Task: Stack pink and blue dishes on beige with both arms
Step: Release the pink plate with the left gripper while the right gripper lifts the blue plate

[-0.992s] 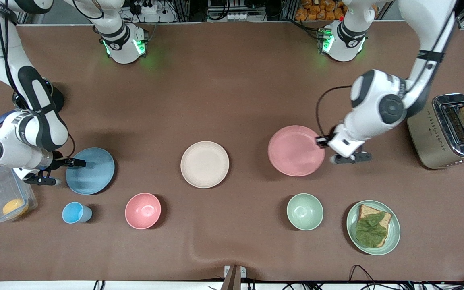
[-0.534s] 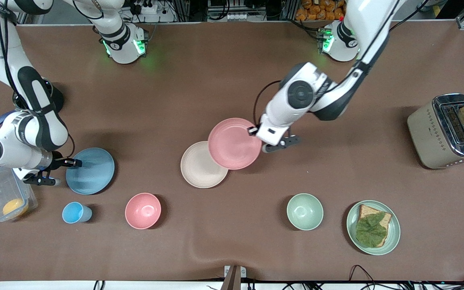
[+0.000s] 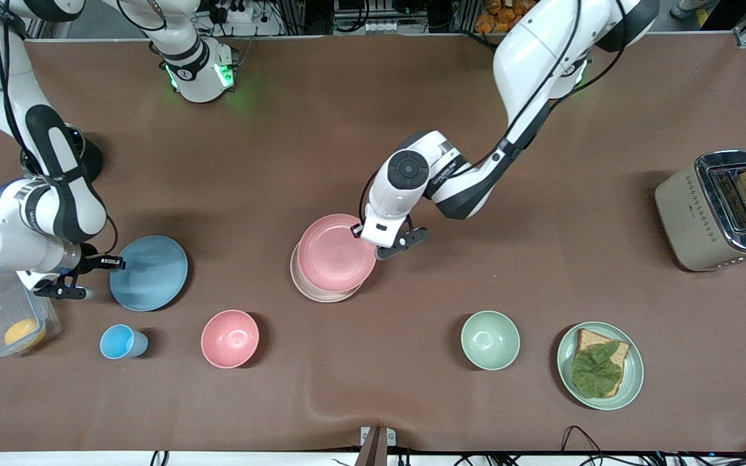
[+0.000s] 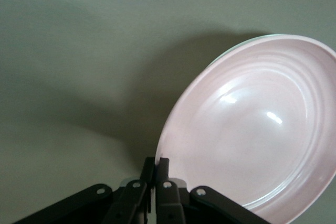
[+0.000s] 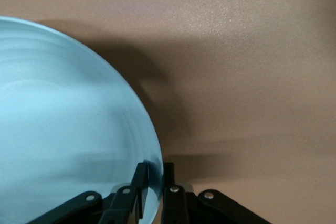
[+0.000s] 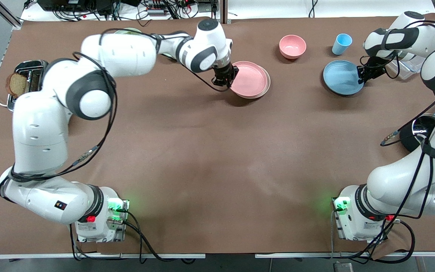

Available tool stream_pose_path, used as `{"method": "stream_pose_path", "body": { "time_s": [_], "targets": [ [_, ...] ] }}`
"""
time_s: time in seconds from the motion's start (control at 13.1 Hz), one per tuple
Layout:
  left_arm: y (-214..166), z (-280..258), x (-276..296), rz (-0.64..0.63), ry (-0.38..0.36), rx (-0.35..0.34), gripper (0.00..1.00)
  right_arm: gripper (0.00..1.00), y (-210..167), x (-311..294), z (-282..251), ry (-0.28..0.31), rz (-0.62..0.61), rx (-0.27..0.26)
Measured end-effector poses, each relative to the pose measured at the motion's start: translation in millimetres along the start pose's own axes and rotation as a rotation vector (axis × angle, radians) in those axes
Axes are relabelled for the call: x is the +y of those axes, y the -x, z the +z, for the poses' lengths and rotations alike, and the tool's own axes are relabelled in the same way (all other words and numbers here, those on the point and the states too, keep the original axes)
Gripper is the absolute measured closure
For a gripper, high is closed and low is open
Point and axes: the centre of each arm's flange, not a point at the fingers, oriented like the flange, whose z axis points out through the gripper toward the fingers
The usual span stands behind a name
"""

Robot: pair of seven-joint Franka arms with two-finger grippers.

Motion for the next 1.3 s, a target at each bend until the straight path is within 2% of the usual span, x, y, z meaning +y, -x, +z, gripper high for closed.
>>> {"method": "stream_pose_path", "body": {
  "time_s": [0.15,0.38,0.53,0.69,0.76,0.99,1.15,1.3],
  "targets": [
    [7.7,12.6,4.6,-0.013,0.022,0.009,0.96,0.92,-2.7,-3.3,-15.9,-0.001,-0.021,0.010],
    [7.8,13.7,8.2,-0.016,0.050,0.014,0.96,0.94,-2.8,-5.6,-34.6,0.000,-0.053,0.024],
    [5.9,15.4,8.4,-0.018,0.055,0.016,0.96,0.94,-0.8,-8.3,-43.8,-0.005,-0.057,0.012],
    [5.5,17.7,8.1,-0.019,0.055,0.015,0.80,0.95,0.7,-15.0,-58.3,-0.022,-0.063,-0.025],
    [5.5,17.7,8.7,-0.019,0.057,0.015,0.68,0.95,1.2,-21.6,-66.2,-0.049,-0.058,-0.041],
    [-2.9,-0.9,19.6,-0.026,0.100,0.031,0.36,0.95,6.0,-45.6,-83.2,-0.175,-0.028,-0.084],
    [-26.7,-45.1,26.3,-0.049,0.136,0.066,0.14,0.95,9.4,-62.8,-88.7,-0.280,-0.001,-0.110],
    [-66.1,-109.7,8.9,-0.019,0.042,0.097,0.00,0.95,9.5,-87.6,-90.4,-0.395,0.023,-0.124]
  ]
}}
